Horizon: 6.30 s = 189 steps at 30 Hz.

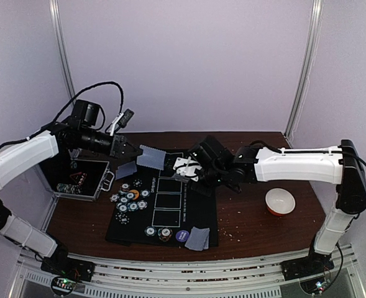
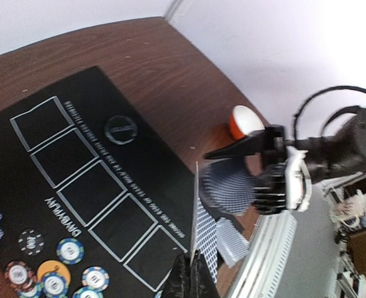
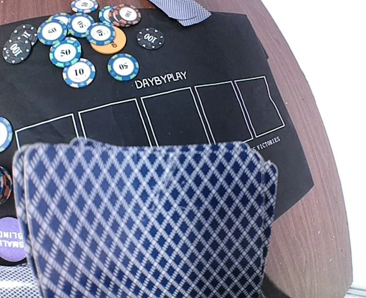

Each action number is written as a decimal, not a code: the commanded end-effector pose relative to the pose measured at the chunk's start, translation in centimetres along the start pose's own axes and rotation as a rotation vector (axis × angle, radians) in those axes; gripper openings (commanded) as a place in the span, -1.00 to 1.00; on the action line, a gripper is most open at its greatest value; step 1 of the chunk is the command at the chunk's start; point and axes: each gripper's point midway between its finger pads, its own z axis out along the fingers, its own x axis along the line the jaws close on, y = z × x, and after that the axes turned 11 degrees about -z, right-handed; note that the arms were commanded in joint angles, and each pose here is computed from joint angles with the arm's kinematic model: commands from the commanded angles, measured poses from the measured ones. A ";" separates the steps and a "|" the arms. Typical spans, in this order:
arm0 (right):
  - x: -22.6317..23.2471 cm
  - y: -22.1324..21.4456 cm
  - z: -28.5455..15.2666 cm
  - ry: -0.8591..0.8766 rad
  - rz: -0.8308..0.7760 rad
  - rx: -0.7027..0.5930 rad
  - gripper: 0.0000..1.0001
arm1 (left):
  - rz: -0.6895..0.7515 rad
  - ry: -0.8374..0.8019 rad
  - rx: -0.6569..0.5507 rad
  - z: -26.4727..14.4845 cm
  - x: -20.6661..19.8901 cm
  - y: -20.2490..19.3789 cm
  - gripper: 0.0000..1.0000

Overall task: Distribute texas hold em gaming equipment
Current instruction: Flop the poker card into the community card area, then adjust the poker card in the community card area.

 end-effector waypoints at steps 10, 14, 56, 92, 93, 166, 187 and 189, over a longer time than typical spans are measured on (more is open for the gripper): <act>-2.2 -0.3 -3.4 -0.056 0.073 -0.026 -0.08 | 0.038 0.736 0.217 -0.3 10.8 -5.6 -1.00; -2.4 -0.3 -3.7 -0.062 0.082 -0.031 -0.08 | 0.017 0.806 0.319 0.1 10.4 -8.5 -1.00; -2.3 -0.6 -4.9 -0.057 0.099 -0.053 -0.08 | -0.233 0.596 0.432 11.2 6.8 -15.7 -1.00; -2.1 -1.6 -5.5 -0.065 0.107 -0.042 -0.08 | -0.260 0.431 0.306 13.6 5.9 -11.3 -0.35; -2.1 -1.6 -5.5 -0.066 0.107 -0.043 -0.08 | -0.260 0.466 0.297 12.8 7.0 -11.0 -0.37; -1.7 -2.0 -6.1 -0.050 0.136 -0.042 -0.09 | -0.223 0.569 0.435 13.9 11.9 -17.2 -0.37; 0.6 2.2 -6.3 -0.043 0.009 -0.106 -0.10 | -0.138 -0.060 -0.041 5.0 -2.2 -1.5 0.54; 1.0 2.9 -6.1 -0.043 -0.011 -0.114 -0.10 | -0.107 -0.132 -0.063 4.0 -4.0 -1.1 0.60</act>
